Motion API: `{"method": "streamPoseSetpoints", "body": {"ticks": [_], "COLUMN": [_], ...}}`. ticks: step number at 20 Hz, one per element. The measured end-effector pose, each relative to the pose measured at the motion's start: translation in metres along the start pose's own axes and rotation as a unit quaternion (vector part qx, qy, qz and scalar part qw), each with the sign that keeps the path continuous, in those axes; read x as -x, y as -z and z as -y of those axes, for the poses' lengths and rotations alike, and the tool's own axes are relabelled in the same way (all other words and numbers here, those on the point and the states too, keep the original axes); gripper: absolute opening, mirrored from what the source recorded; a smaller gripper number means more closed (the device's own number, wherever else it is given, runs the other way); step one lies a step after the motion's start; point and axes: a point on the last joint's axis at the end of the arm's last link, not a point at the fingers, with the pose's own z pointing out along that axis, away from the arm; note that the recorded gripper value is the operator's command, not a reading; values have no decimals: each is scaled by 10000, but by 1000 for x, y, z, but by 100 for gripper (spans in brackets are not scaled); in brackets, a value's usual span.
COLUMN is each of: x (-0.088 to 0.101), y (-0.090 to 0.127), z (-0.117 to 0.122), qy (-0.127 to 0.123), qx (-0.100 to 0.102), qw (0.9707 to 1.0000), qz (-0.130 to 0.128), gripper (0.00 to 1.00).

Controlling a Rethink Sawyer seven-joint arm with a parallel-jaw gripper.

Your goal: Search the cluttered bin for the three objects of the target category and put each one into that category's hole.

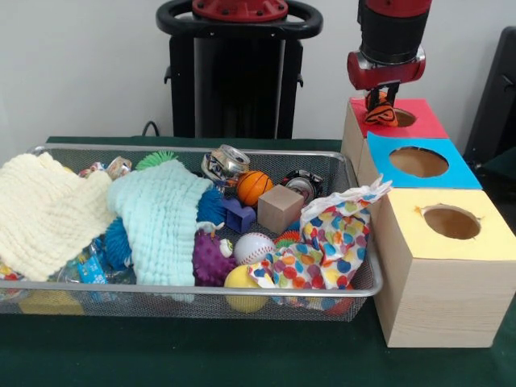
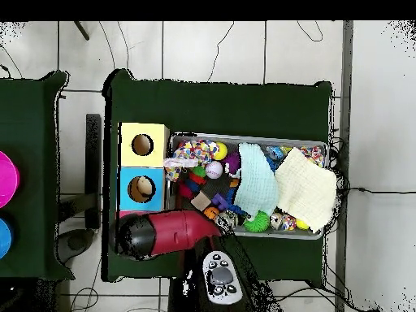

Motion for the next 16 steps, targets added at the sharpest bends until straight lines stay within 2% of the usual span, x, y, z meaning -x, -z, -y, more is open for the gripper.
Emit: {"method": "streamPoseSetpoints", "body": {"ticks": [9, 16], "x": [3, 4], "y": [-2, -2], "z": [9, 11], "qy": [-248, -273], "qx": [337, 462], "qw": [9991, 9985], "qz": [-91, -110], "gripper": [0, 0]}}
